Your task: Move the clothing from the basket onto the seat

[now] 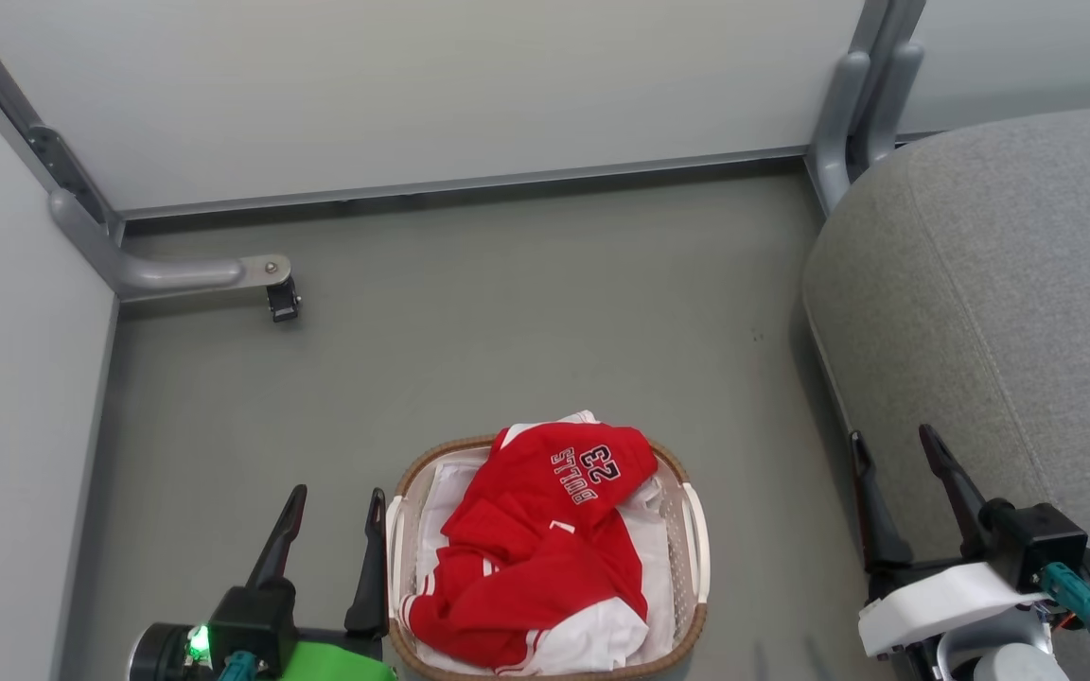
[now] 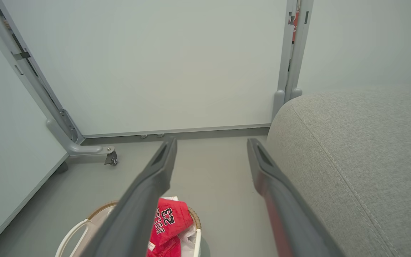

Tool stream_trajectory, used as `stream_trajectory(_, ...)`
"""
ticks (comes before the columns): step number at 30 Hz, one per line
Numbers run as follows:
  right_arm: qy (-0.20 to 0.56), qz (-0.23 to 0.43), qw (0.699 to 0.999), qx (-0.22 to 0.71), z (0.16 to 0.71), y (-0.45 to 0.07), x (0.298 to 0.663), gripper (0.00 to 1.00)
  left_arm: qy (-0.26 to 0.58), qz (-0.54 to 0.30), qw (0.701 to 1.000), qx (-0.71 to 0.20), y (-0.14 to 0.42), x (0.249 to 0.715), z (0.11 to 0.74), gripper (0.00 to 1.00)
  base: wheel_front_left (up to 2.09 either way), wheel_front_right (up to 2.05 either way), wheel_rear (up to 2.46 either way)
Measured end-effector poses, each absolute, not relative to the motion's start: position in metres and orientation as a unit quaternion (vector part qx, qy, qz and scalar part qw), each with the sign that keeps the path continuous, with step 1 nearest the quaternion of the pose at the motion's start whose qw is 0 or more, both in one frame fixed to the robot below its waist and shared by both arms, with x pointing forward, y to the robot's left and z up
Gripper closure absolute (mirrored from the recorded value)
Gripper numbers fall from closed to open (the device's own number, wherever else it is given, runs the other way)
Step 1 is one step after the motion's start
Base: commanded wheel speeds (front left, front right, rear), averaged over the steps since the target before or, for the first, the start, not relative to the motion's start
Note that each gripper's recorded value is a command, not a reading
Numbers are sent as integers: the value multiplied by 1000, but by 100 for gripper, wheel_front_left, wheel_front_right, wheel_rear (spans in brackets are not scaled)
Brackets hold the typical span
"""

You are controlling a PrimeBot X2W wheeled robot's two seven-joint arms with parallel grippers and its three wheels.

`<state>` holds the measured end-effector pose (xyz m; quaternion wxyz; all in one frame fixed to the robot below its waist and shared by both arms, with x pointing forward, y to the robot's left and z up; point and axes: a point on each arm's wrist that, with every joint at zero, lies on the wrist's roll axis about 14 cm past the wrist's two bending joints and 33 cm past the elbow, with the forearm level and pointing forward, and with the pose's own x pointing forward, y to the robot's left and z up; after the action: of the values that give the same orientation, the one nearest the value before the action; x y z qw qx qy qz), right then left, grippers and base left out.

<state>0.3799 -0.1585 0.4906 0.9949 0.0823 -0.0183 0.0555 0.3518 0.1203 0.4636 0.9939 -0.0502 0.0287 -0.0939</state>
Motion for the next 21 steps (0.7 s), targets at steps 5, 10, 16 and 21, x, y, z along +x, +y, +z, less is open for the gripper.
stream_trajectory(5, -18, 49, 995, 81, 488, -163, 393, 0, 31, -117, 992, -33, 112, 372, 460, 0, 0, 0, 0)
stream_trajectory(10, -20, 42, 996, 79, 485, -168, 413, 0, 46, -139, 989, -13, 105, 399, 446, 0, 0, 0, 0)
stream_trajectory(16, -14, 32, 996, 80, 473, -174, 441, 0, 89, -175, 980, 9, 91, 427, 408, 0, 0, 0, 0)
stream_trajectory(21, 5, 25, 996, 81, 451, -179, 458, 0, 143, -221, 964, 22, 70, 437, 362, 0, 0, 0, 0)
